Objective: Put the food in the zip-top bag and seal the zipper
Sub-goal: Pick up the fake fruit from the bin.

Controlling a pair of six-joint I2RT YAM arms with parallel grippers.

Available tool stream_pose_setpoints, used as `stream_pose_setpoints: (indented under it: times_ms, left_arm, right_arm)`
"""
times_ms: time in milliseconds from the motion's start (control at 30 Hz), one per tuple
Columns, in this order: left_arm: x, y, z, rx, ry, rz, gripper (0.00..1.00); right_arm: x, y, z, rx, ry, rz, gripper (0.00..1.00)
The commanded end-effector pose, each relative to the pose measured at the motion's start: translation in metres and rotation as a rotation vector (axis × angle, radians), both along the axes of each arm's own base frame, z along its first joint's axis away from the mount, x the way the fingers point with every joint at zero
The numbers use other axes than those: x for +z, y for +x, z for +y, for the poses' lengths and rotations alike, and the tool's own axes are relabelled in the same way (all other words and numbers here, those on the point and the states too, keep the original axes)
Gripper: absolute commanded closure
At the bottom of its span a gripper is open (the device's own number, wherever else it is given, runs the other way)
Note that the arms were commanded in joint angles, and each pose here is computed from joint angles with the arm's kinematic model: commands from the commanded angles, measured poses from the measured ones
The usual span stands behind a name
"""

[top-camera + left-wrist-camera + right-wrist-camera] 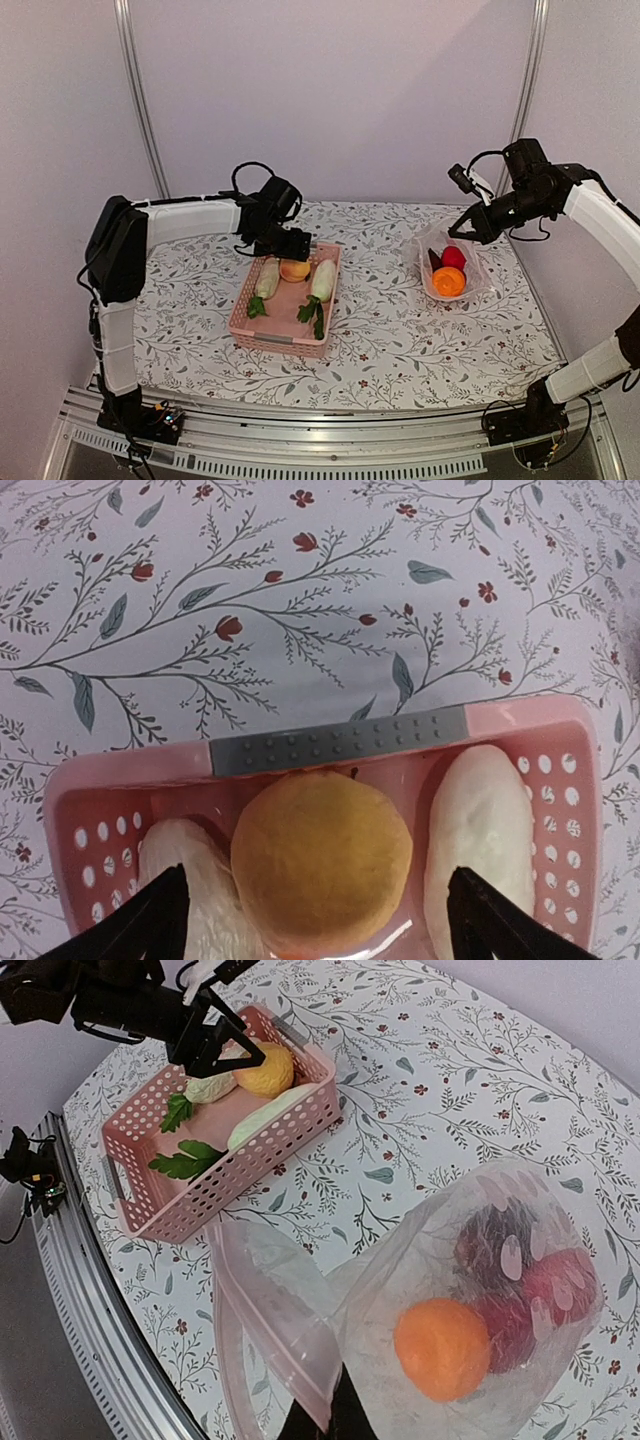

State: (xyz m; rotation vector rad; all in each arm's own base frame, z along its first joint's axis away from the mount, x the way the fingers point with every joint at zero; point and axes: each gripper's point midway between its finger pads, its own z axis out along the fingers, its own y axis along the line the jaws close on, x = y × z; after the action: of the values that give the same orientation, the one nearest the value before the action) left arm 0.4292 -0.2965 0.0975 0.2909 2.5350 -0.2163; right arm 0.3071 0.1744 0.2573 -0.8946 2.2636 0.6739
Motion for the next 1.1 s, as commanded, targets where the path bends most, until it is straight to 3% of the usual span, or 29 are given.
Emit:
stream_pose_setpoints:
  times_ms: [0, 267, 500, 800, 1067]
  left_arm:
    - [-0.024, 0.006, -0.008, -0.067, 0.008, 0.078, 0.11]
    - [-0.050, 0.008, -0.011, -0.065, 0.037, 0.139, 0.18]
    - [-0.041, -0.003, -0.008, -0.060, 0.056, 0.150, 0.32]
    - [0.056, -0.020, -0.011, -0.055, 0.009, -0.043, 0.36]
    - [0.166, -0.082, -0.079, -0.283, -0.162, -0.350, 0.39]
  right_arm:
    - [0.004, -0.005, 0.003, 0.027, 0.011, -0.019, 1.00]
    - [0.009, -0.006, 0.003, 0.025, 0.013, -0.020, 1.00]
    - [0.012, -0.006, 0.002, 0.021, 0.009, -0.029, 1.00]
    - [0.012, -0.004, 0.003, 0.022, 0.011, -0.022, 1.00]
    - [0.014, -0.014, 0.007, 0.052, 0.015, -0.005, 1.00]
